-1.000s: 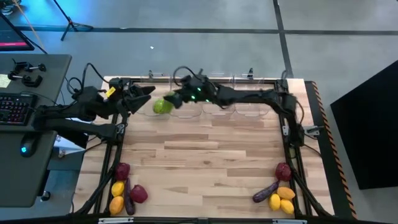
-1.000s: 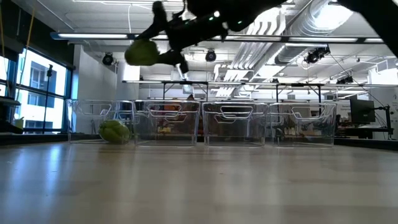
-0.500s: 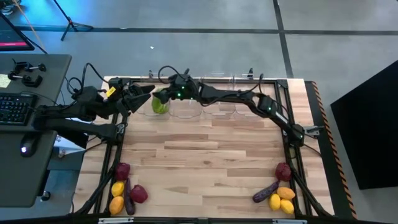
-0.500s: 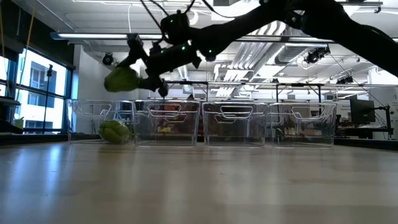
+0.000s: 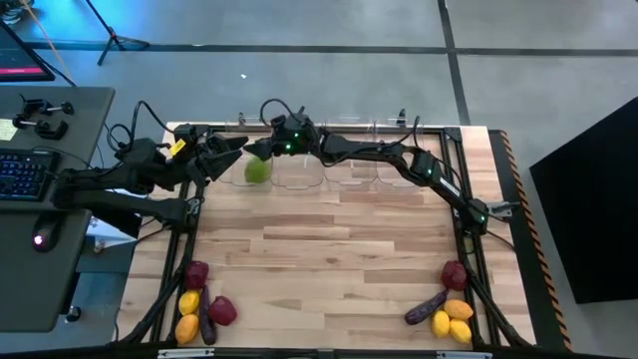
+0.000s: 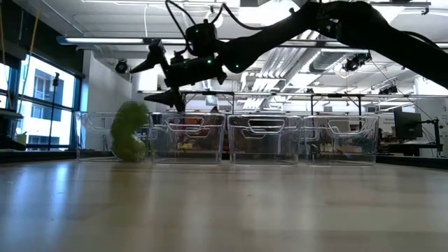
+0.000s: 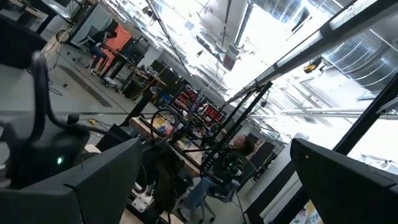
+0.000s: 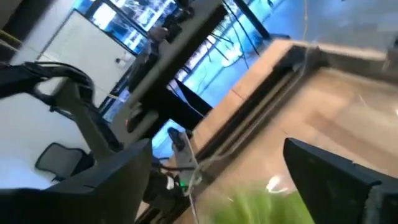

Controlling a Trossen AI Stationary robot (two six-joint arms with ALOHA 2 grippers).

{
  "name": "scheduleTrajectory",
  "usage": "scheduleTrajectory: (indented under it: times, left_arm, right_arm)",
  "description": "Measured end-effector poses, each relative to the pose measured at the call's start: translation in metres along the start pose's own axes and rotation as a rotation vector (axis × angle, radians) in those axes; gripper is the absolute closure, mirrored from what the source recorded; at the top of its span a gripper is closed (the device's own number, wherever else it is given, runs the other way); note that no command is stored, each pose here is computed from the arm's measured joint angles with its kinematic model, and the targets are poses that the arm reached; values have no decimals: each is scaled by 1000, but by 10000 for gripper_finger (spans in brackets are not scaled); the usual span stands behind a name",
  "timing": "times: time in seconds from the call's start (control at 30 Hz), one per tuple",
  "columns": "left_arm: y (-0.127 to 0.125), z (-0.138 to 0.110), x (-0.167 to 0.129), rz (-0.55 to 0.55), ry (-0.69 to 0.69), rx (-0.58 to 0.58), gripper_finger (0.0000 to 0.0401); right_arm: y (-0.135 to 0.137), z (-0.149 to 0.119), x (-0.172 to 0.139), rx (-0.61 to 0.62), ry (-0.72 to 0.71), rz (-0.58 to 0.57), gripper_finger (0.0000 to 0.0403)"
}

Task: Sort produce into baskets
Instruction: Put the apple into the middle left transparent bin

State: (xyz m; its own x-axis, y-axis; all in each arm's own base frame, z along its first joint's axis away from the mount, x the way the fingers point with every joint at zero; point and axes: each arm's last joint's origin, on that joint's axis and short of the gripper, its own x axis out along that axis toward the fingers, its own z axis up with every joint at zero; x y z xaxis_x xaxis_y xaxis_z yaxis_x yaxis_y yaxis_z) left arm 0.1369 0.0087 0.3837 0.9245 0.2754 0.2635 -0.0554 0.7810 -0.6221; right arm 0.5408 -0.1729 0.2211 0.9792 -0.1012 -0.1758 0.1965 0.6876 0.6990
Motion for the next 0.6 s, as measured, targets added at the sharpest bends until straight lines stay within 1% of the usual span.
scheduleTrajectory:
  times: [0.13,0.23,0.33,0.47,0.53,0.6]
  left_arm:
    - [0,0,0,0,0,0,2]
    - [0,0,0,0,1,-1,2]
    - [0,0,0,2,4,-23,2]
    - [1,-1,0,2,12,-53,2]
    - [1,-1,0,3,13,-43,2]
    - [1,-2,0,7,20,-43,2]
  right_arm:
    - [0,6,-3,-31,-14,4,18]
    - [-3,18,-8,-24,-10,16,12]
    - [-10,46,-23,-36,-24,43,11]
    - [-9,91,-57,-96,-15,52,11]
    - [-7,106,-76,-119,42,9,11]
    - [-1,114,-96,-184,109,-56,11]
